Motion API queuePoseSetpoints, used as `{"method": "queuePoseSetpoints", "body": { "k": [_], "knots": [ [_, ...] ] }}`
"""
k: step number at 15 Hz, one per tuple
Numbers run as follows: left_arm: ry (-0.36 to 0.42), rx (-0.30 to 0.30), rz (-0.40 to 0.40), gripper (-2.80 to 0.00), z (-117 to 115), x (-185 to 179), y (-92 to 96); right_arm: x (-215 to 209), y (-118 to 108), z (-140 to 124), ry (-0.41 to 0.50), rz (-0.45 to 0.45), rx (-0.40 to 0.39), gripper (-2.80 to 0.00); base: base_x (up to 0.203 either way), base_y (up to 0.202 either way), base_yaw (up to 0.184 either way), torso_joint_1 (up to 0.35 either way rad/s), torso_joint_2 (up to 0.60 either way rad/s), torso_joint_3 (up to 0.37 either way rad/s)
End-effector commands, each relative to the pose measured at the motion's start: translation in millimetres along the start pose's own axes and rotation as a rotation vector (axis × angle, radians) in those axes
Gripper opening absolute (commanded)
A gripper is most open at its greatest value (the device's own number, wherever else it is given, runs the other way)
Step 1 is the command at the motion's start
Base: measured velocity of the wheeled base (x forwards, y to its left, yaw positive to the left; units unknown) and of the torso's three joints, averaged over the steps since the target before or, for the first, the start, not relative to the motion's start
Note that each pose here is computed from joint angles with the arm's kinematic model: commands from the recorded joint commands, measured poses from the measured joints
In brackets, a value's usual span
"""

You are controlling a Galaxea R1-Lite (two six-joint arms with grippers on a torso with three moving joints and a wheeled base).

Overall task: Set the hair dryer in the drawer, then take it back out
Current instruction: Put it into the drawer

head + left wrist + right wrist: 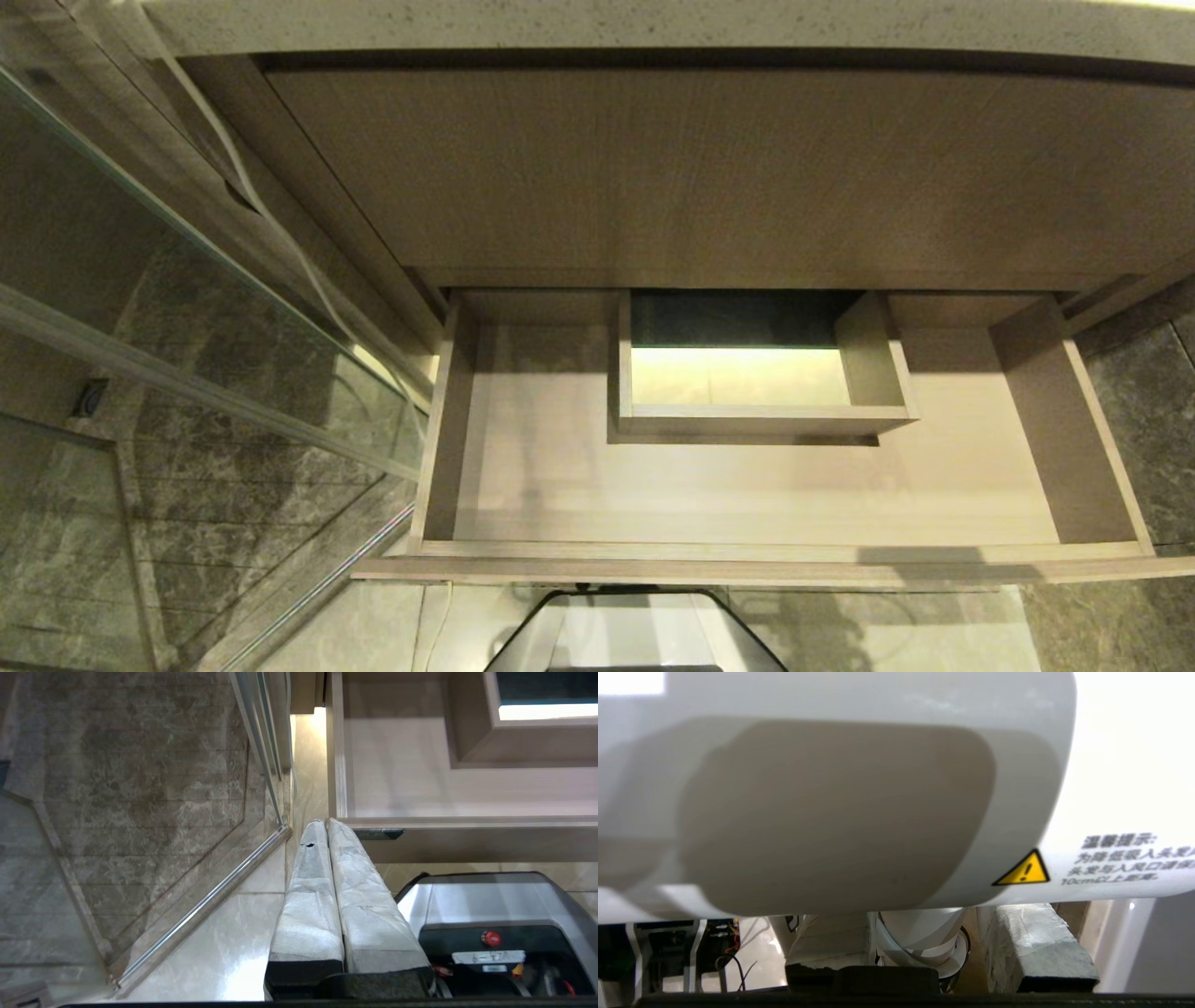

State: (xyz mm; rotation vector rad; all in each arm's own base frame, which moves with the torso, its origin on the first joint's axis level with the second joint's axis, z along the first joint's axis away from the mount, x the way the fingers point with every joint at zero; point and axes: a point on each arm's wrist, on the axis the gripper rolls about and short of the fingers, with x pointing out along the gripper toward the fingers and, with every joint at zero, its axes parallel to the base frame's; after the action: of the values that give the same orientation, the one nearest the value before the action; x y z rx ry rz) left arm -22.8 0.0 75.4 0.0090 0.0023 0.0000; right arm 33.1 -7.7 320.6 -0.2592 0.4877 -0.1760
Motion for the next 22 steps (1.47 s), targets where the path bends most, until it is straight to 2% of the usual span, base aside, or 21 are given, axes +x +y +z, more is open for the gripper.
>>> {"method": "queuePoseSetpoints", "body": {
  "k": [1, 5, 14, 17, 22],
  "knots": [
    [0.001, 0.0, 0.0, -2.8, -0.3, 0.0, 0.0, 1.6, 0.4, -1.0, 0.01, 0.002, -0.003, -2.8, 0.0, 0.0, 0.0, -0.344, 0.44, 0.116],
    [0.001, 0.0, 0.0, -2.8, -0.2, 0.0, 0.0, 4.8, 0.4, -0.2, -0.004, 0.0, -0.003, -2.8, 0.0, 0.0, 0.0, -0.198, 0.4, 0.221],
    [-0.001, 0.0, 0.0, -2.8, 0.1, -0.1, 0.0, 18.2, 1.6, -1.7, 0.04, 0.011, -0.01, -2.8, 0.0, 0.0, 0.0, -0.029, 0.37, 0.335],
    [-0.001, 0.0, 0.0, -2.8, 0.1, -0.1, 0.0, 36.7, -0.9, 9.7, 0.074, 0.017, -0.012, -2.8, 0.0, 0.0, 0.0, 0.114, 0.15, 0.277],
    [0.0, 0.0, 0.0, -2.8, -0.2, 0.0, 0.0, 73.4, -8.0, 36.3, 0.116, 0.02, -0.009, -2.8, 0.0, 0.0, 0.0, 0.066, 0.03, 0.087]
  ]
}}
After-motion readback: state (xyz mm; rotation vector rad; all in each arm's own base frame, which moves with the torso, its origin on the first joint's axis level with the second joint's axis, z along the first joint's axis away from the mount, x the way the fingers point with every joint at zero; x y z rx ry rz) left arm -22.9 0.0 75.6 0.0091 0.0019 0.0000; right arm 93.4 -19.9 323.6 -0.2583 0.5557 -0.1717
